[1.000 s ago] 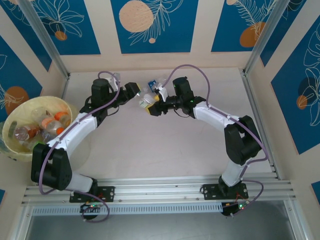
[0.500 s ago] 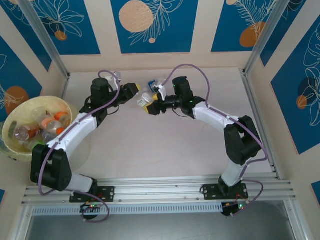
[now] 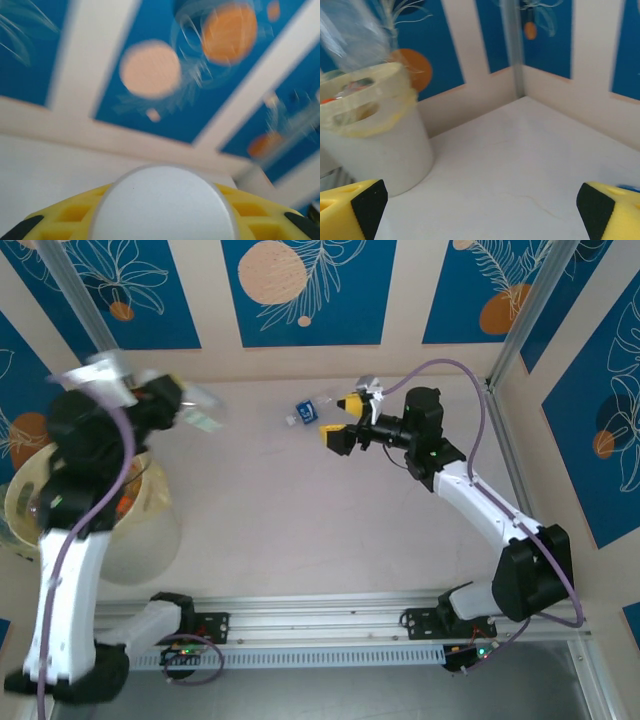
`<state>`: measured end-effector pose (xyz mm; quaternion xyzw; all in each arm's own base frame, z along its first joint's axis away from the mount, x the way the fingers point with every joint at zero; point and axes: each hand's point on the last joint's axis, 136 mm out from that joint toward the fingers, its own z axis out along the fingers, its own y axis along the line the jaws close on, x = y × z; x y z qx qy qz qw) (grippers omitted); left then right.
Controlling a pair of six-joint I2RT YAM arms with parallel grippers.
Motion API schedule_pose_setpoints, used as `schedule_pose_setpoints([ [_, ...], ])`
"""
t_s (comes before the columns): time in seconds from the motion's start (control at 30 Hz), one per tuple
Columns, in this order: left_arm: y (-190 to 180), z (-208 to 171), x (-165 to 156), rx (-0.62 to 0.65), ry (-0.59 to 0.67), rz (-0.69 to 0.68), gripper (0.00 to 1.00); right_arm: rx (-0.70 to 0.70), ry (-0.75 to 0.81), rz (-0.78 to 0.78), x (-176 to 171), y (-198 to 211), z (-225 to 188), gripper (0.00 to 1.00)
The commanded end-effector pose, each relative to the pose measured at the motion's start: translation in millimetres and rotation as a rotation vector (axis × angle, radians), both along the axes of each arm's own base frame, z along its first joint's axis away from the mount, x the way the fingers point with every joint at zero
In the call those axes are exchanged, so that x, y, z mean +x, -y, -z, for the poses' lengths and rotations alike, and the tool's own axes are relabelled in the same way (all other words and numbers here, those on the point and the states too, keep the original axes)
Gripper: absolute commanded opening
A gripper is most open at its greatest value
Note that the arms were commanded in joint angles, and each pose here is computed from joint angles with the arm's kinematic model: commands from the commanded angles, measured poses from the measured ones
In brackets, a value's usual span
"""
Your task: Put the plastic bottles in the bin
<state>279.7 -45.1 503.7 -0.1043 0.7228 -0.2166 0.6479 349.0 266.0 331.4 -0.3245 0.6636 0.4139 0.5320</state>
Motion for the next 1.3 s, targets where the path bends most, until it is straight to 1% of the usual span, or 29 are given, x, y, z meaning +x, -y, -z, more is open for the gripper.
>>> schedule_pose_setpoints([
  [0.0,-63.1,36.3,-27.5,0.154,-0.19,-0.291,0.0,-0.032,-0.111,0.156,26.1,15.0,40.2,0.99],
  [0.07,-88.7,36.4,-36.9,0.169,-0.227,-0.412,0.0,-0.036,-0.133,0.161,29.8,14.4,49.7,0.99],
  [0.13,-107.7,35.1,-42.5,0.164,-0.251,-0.495,0.0,-0.049,-0.146,0.152,32.2,12.0,57.8,0.99],
  [0.3,-147.9,30.5,-48.3,0.099,-0.27,-0.657,0.0,-0.081,-0.157,0.141,37.5,9.4,72.3,0.99],
  [0.33,-153.6,32.9,-45.9,0.065,-0.276,-0.661,0.0,-0.088,-0.159,0.142,38.3,9.5,75.7,0.99],
  [0.4,-158.4,44.7,-31.4,-0.021,-0.308,-0.606,0.0,-0.098,-0.162,0.146,39.6,11.1,80.5,0.99],
  [0.47,-169.4,64.5,-16.7,-0.1,-0.367,-0.569,0.0,-0.104,-0.168,0.149,40.4,12.8,84.4,0.99],
  [0.5,-178.6,75.0,-13.3,-0.126,-0.397,-0.577,0.0,-0.107,-0.171,0.151,40.6,14.2,86.4,0.99],
  [0.63,-201.7,95.2,-16.2,-0.196,-0.432,-0.602,0.0,-0.12,-0.187,0.164,39.6,20.0,91.4,0.99],
  [0.7,-204.1,103.3,-13.9,-0.23,-0.433,-0.572,0.0,-0.122,-0.193,0.17,39.0,22.2,93.9,0.99],
  [0.8,-205.6,122.6,-3.1,-0.283,-0.469,-0.502,0.01,-0.12,-0.203,0.176,39.3,22.7,96.8,0.99],
  [0.87,-210.0,134.0,2.0,-0.305,-0.484,-0.492,0.05,-0.114,-0.212,0.168,38.8,21.4,96.6,0.99],
  [0.93,-213.9,143.7,6.3,-0.314,-0.499,-0.485,0.15,-0.115,-0.218,0.158,38.4,19.6,95.9,0.99],
  [1.0,-215.3,154.6,10.4,-0.326,-0.522,-0.473,0.21,-0.12,-0.22,0.154,38.2,18.3,94.6,0.99],
  [1.13,-223.8,182.7,12.5,-0.345,-0.592,-0.493,0.29,-0.119,-0.219,0.154,38.6,17.1,91.8,0.99],
  [1.27,-233.8,192.7,9.6,-0.328,-0.625,-0.543,0.32,-0.116,-0.22,0.145,36.7,13.2,89.5,0.99],
])
